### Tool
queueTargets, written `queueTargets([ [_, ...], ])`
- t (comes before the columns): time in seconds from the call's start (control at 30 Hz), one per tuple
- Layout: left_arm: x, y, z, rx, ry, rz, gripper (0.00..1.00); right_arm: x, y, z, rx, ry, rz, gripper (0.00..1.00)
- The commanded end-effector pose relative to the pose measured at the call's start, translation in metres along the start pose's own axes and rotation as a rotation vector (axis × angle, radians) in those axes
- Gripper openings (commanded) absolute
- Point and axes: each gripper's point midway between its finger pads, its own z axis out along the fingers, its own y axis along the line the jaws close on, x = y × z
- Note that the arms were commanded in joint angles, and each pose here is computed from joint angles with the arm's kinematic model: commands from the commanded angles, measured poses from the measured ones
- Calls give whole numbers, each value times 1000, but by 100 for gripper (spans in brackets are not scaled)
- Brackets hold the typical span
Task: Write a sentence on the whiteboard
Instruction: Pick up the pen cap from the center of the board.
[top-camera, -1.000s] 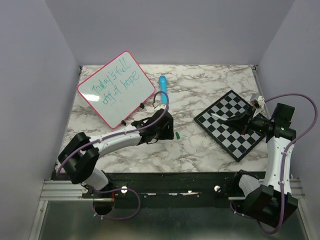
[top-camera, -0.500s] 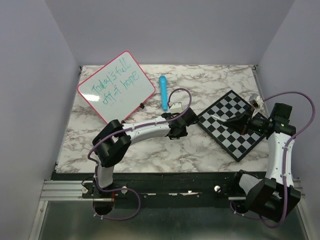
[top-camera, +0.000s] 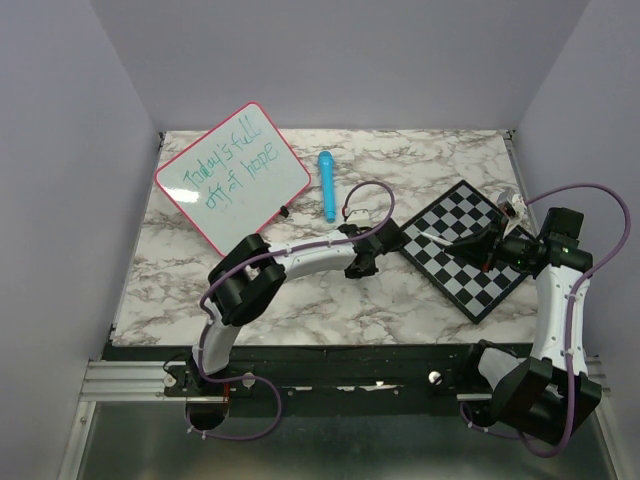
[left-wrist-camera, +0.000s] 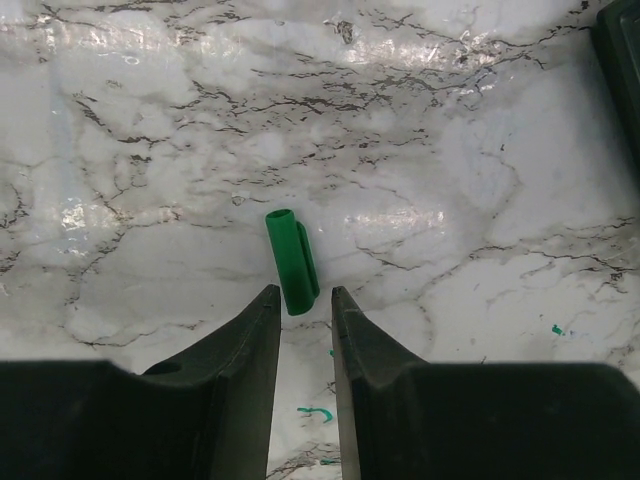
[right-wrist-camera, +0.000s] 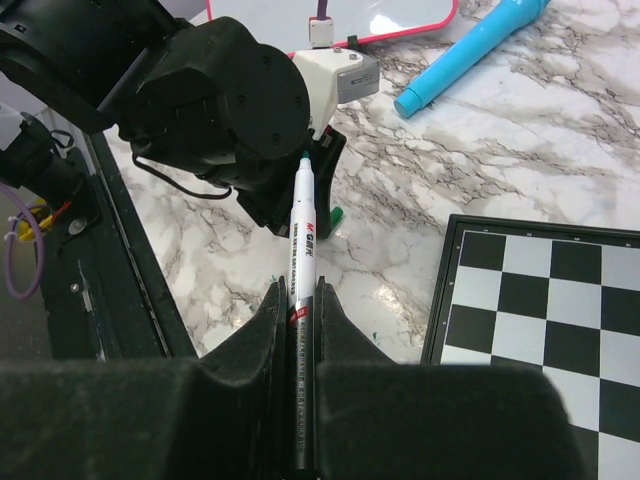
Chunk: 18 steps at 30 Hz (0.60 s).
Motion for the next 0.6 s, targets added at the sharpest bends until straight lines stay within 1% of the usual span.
queueTargets([
  [0.0, 0, 9, 6, -63, -15, 39, 34, -10, 6, 0, -16, -12, -37, 1],
  [0.27, 2, 20, 18, -100, -10, 82, 33, -10, 6, 0, -18, -12, -36, 0],
  [0.33, 3, 25, 22, -120, -9, 113, 31, -9, 7, 0, -19, -12, -31, 1],
  [0.37, 1, 28, 25, -129, -9, 122, 27, -9, 6, 0, -17, -11, -34, 1],
  [0.47, 6, 38, 30, -153, 15, 184, 26, -9, 5, 0, -18, -10, -28, 0],
  [0.57, 7, 51, 31, -176, 27, 284, 25, -8, 6, 0, -20, -10, -27, 1],
])
